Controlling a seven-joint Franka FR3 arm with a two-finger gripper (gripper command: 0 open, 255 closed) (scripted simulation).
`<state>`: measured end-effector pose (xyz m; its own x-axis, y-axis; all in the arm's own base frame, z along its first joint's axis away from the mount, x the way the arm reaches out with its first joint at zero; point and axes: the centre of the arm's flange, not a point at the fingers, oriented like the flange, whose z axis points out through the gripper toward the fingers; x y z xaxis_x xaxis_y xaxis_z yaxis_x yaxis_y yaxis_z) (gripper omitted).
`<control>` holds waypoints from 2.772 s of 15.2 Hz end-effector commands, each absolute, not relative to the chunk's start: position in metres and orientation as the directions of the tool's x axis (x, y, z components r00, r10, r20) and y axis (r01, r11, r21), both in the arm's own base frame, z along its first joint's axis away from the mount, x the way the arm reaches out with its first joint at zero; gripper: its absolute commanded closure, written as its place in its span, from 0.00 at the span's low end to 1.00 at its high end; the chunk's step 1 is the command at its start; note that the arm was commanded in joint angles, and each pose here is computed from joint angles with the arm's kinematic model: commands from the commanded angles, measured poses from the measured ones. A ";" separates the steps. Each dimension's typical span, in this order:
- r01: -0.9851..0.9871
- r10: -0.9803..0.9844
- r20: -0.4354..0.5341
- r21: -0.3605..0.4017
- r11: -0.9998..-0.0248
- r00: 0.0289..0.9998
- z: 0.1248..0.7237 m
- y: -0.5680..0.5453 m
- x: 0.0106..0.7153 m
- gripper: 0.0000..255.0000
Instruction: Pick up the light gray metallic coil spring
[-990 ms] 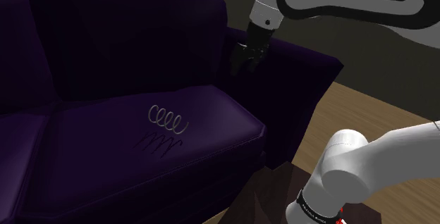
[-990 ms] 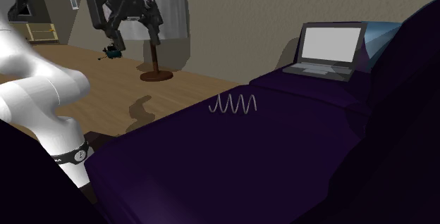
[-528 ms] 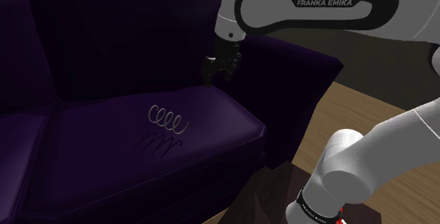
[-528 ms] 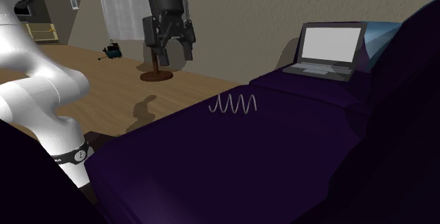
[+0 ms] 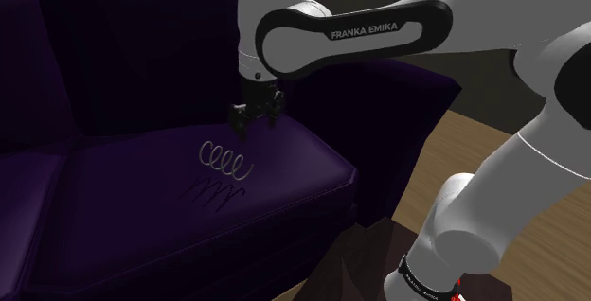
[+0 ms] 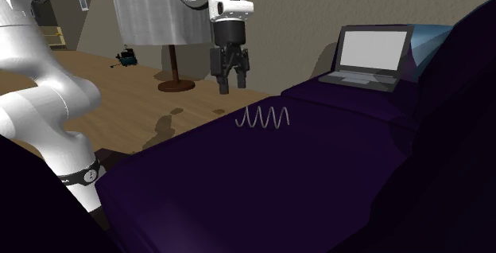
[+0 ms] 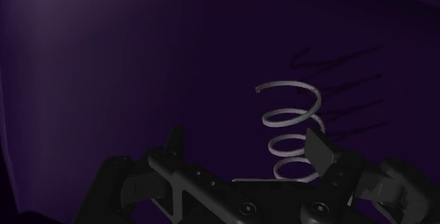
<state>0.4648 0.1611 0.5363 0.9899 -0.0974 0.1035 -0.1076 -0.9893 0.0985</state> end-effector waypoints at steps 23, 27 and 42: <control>-0.075 -0.068 0.051 0.146 -0.986 0.996 0.445 0.220 0.509 1.00; -0.075 -0.068 0.051 0.146 -0.986 0.996 0.456 0.220 0.509 1.00; -0.075 -0.068 0.051 0.146 -0.986 0.996 0.526 0.220 0.509 1.00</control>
